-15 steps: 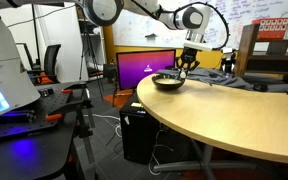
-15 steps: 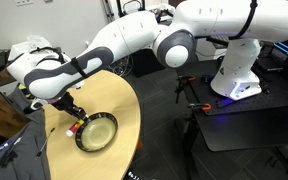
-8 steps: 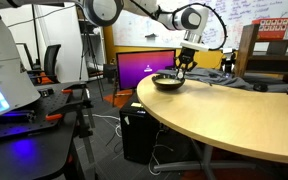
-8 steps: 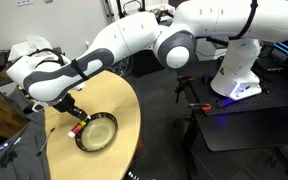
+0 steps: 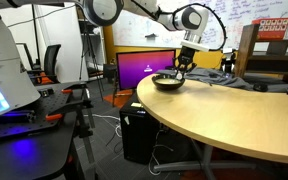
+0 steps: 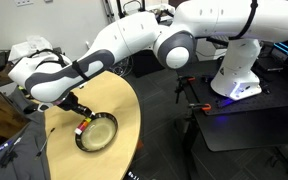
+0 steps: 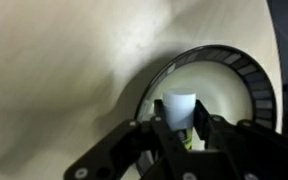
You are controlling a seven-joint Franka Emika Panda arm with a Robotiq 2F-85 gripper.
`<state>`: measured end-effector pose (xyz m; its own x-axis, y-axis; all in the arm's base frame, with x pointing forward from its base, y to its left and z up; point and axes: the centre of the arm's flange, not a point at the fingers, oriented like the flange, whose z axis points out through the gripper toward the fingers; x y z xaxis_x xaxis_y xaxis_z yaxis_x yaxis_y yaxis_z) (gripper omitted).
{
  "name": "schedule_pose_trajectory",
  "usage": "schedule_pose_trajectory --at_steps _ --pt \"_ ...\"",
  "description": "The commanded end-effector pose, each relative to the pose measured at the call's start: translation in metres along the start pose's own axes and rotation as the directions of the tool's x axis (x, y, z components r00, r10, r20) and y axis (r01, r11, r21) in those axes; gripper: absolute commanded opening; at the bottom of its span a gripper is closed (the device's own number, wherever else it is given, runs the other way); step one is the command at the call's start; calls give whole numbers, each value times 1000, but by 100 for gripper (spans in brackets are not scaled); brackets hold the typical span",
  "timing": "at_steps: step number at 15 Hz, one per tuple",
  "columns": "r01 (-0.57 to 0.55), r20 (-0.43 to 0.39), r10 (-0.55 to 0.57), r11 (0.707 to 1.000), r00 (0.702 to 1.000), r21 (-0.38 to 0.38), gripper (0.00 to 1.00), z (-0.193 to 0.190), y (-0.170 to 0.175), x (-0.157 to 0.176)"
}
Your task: Put the glue stick in the bowl
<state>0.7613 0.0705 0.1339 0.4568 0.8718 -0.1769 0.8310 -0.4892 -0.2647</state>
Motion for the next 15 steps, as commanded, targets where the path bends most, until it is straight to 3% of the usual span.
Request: schedule_pose_trajectory --at_steps 1,2,3,4,6,11,15 --pt "133 41 -131 990 990 -40 8 18 -67 -47" --pt "175 43 -173 984 984 -40 8 18 -67 -47" --pt "198 51 -196 980 979 -34 37 18 -66 -46" --pt "219 55 -217 976 975 -23 59 18 -66 -46" --pt "247 47 -246 969 968 -12 63 16 -65 -46" --pt "94 -84 -95 995 992 -13 99 -1 -64 -58" --pt "57 -177 -70 995 982 -78 100 -33 -62 -80"
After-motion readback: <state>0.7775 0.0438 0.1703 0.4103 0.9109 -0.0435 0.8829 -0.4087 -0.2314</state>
